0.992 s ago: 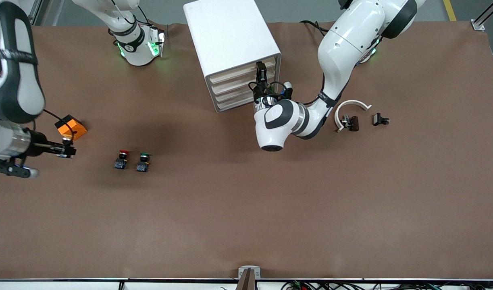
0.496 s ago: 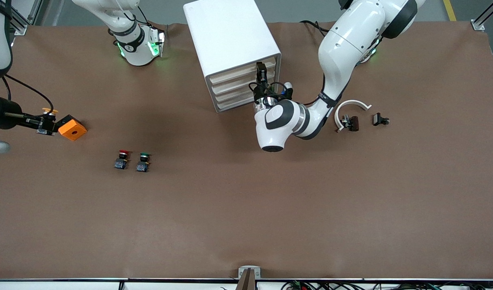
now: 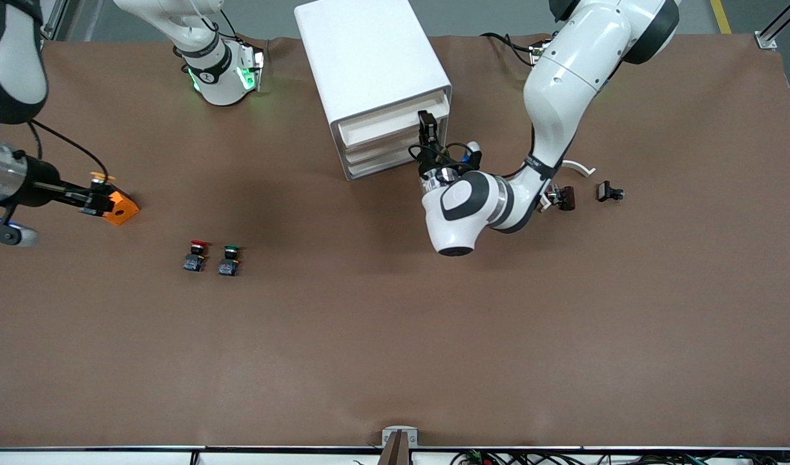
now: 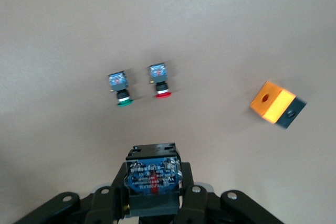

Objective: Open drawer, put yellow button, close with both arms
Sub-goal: 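Pull the top drawer open with the left gripper while the right gripper lifts the button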

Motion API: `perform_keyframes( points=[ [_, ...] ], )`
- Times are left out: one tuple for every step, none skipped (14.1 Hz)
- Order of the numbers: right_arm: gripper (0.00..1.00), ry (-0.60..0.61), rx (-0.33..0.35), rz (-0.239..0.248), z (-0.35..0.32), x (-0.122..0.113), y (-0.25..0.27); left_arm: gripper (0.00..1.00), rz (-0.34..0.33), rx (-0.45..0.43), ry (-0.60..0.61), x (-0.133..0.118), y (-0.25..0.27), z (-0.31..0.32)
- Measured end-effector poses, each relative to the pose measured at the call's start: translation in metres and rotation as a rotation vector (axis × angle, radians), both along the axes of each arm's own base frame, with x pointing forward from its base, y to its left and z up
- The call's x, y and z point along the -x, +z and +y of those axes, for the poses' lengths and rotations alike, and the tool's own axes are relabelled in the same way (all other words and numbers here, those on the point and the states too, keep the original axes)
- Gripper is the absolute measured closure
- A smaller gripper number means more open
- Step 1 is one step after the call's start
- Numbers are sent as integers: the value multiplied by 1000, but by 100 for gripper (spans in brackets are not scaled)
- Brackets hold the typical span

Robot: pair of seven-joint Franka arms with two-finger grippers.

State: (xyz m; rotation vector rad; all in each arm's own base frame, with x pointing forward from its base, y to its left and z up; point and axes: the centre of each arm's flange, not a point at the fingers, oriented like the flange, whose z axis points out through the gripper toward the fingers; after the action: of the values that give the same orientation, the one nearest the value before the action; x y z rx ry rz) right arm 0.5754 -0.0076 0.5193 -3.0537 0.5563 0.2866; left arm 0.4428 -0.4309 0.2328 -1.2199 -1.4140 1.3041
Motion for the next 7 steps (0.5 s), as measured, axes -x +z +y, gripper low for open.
perform_keyframes(
  points=[
    [59, -22, 9, 1, 18, 0, 1, 90, -1, -1, 12, -5, 0, 5],
    [59, -44, 18, 1, 35, 1, 3, 90, -3, -2, 23, -10, 0, 10],
    [59, -69, 27, 2, 49, 3, 4, 90, -5, -2, 32, -15, 0, 13],
    [59, -90, 34, 3, 60, 4, 4, 90, -6, -2, 39, -17, 0, 16],
    [59, -111, 33, 4, 68, 5, 5, 90, -7, -2, 45, -20, 0, 18],
    [59, -138, 22, 10, 74, 6, 5, 90, -10, -2, 53, -23, 1, 21],
    [59, -167, 10, 15, 79, 6, 5, 90, -15, -2, 63, -28, 1, 24]
  ],
)
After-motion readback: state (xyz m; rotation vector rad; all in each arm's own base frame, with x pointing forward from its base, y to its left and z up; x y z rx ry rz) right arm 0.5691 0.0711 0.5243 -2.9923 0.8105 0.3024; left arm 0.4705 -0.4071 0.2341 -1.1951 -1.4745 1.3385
